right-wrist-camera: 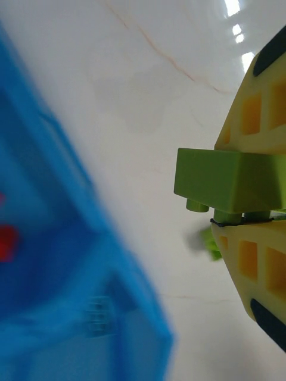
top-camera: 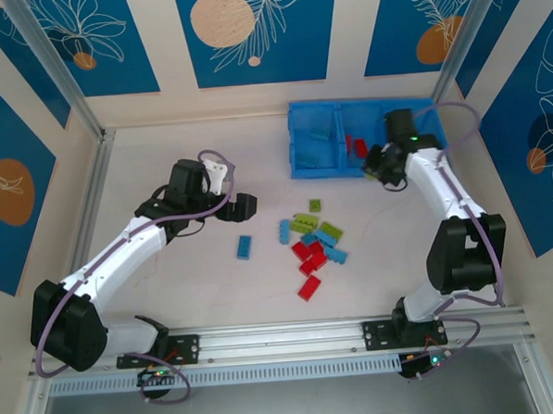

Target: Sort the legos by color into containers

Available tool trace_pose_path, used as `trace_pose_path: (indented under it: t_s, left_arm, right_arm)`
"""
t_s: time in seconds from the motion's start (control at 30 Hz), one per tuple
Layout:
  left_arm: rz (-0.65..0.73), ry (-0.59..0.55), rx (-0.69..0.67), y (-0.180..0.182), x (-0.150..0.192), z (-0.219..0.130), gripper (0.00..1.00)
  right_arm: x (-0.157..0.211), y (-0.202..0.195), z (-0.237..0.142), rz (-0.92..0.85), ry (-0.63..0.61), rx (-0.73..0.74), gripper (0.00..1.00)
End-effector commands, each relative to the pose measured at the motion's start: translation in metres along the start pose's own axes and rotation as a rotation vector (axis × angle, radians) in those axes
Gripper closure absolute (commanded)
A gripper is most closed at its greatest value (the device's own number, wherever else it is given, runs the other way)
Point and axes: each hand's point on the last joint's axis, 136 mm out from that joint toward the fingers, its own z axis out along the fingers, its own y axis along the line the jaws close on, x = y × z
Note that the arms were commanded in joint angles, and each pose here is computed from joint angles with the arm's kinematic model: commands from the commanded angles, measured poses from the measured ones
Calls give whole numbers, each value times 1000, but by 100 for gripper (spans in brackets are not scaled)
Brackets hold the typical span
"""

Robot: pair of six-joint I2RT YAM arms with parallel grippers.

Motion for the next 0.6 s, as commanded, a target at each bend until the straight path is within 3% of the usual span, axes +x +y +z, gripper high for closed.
trace_pose_path:
  t_s: [0.0,0.3,0.37,0.47,0.57]
  left_arm:
    - [14,-44,27,-11,-14,-8,0]
    - [10,-43,38,-14,-17,-9,0]
    - [6,-52,39,-15,-20,-10,0]
    - [-1,-66,40,-16,-23,-10,0]
    - [-20,-55,43,-15,-22,-5,0]
  right_arm:
    - [-61,-16,-4,152,-78,-15,76]
    - [-169,-43,38,374,-68,-4,75]
    - [-180,-49,49,410,-49,0,68]
    - [-193,-45,58,394,-19,-19,46]
    - [-191,-36,52,365,18,-46,40]
